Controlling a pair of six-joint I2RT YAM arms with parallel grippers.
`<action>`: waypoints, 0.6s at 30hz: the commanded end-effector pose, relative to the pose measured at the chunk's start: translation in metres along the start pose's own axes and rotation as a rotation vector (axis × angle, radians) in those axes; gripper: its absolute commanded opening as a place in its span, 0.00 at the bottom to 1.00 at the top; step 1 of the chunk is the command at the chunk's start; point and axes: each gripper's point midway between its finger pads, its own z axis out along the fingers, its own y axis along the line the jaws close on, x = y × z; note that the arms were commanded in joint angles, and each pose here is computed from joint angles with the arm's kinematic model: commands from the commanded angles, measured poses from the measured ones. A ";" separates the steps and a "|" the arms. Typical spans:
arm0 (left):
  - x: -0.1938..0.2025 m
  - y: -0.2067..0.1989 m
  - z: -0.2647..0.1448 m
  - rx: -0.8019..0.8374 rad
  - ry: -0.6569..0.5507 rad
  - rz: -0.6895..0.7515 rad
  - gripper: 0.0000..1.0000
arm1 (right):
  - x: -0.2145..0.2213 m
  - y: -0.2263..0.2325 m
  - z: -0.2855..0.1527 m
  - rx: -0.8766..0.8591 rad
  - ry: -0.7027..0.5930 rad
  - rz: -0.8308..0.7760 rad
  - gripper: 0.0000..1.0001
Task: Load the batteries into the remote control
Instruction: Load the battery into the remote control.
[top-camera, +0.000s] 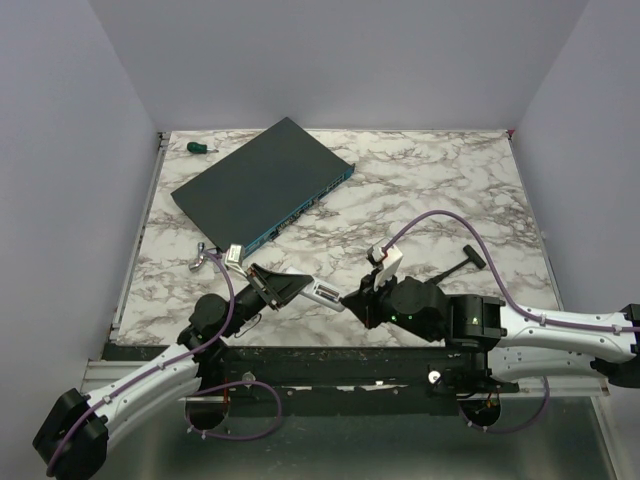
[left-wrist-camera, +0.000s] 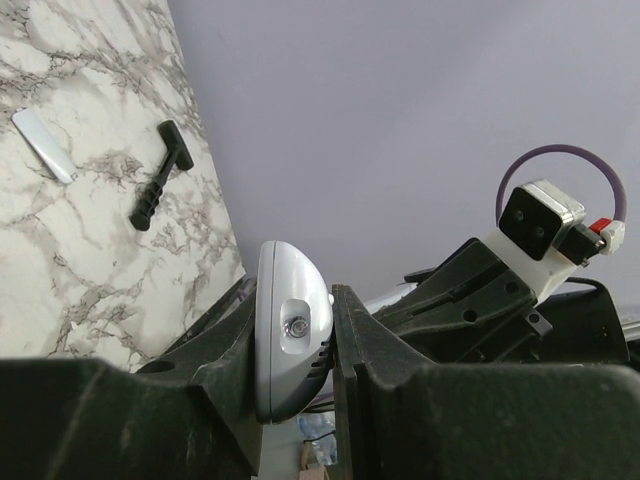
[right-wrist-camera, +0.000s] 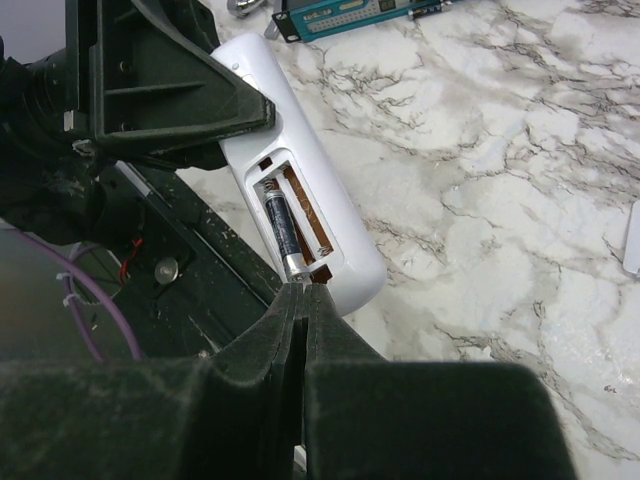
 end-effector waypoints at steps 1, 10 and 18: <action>-0.005 -0.016 0.001 0.051 -0.026 -0.002 0.00 | 0.003 0.001 0.002 -0.008 0.006 0.015 0.02; -0.005 -0.014 0.000 0.048 -0.024 -0.003 0.00 | 0.005 0.003 0.006 -0.012 0.010 0.011 0.02; -0.005 -0.015 0.000 0.050 -0.025 -0.003 0.00 | 0.001 0.003 0.007 -0.008 -0.002 0.004 0.02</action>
